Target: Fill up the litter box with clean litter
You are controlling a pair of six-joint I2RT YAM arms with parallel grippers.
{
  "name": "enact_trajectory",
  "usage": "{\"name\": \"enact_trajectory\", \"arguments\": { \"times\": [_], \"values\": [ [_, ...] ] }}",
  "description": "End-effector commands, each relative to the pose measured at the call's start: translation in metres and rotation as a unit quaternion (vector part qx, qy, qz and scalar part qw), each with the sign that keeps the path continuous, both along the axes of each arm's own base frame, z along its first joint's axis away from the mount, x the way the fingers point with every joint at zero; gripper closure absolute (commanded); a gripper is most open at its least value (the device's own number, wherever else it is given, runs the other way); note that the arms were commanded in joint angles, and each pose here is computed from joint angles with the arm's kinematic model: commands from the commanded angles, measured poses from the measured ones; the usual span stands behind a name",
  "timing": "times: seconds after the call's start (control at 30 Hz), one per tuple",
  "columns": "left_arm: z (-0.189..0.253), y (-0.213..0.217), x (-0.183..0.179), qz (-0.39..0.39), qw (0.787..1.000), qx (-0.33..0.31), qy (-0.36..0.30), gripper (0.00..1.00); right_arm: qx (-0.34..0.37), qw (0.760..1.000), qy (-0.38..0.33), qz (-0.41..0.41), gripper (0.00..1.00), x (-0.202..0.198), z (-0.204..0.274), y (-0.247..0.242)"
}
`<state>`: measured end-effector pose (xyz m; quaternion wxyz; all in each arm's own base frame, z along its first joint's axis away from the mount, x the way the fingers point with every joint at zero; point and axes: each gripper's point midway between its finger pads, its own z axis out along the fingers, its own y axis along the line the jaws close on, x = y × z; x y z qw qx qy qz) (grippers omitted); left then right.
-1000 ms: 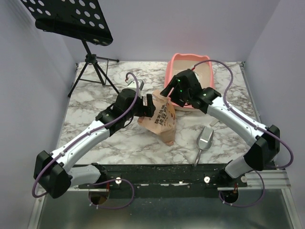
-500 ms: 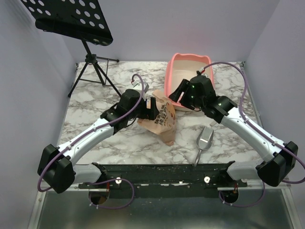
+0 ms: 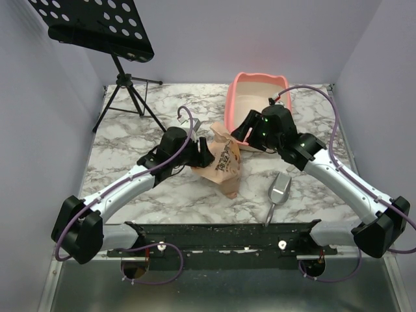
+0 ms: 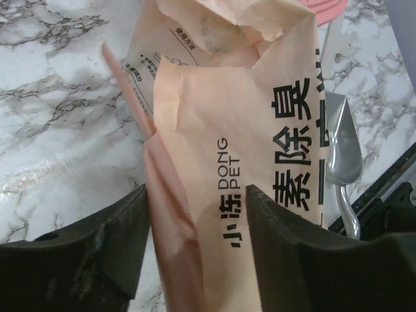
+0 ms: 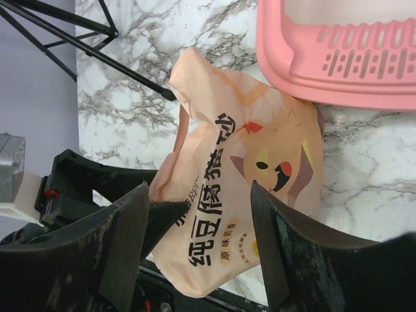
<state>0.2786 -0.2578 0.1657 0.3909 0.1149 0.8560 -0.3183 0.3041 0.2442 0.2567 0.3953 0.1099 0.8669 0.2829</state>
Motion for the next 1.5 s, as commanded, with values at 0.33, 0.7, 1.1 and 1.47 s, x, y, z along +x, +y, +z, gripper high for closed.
{"name": "enact_trajectory", "arguments": {
  "times": [0.33, 0.7, 1.1, 1.47],
  "values": [
    [0.060, -0.009, -0.005, -0.033, 0.994, -0.092, -0.056, 1.00, 0.001, 1.000, -0.006, 0.028, 0.31, -0.010, -0.003, 0.001],
    [0.174, 0.002, 0.006, -0.098, 0.974, -0.012, -0.204, 1.00, -0.088, 0.996, -0.002, 0.029, 0.30, 0.003, -0.023, -0.011],
    [0.239, -0.010, -0.029, -0.396, 0.874, -0.004, -0.283, 1.00, -0.151, 0.987, -0.048, 0.025, 0.30, 0.013, -0.007, -0.030],
    [0.196, 0.015, -0.113, -0.472, 0.821, -0.033, -0.319, 1.00, -0.243, 0.942, -0.182, 0.144, 0.27, 0.010, 0.018, -0.034]
  ]
}}
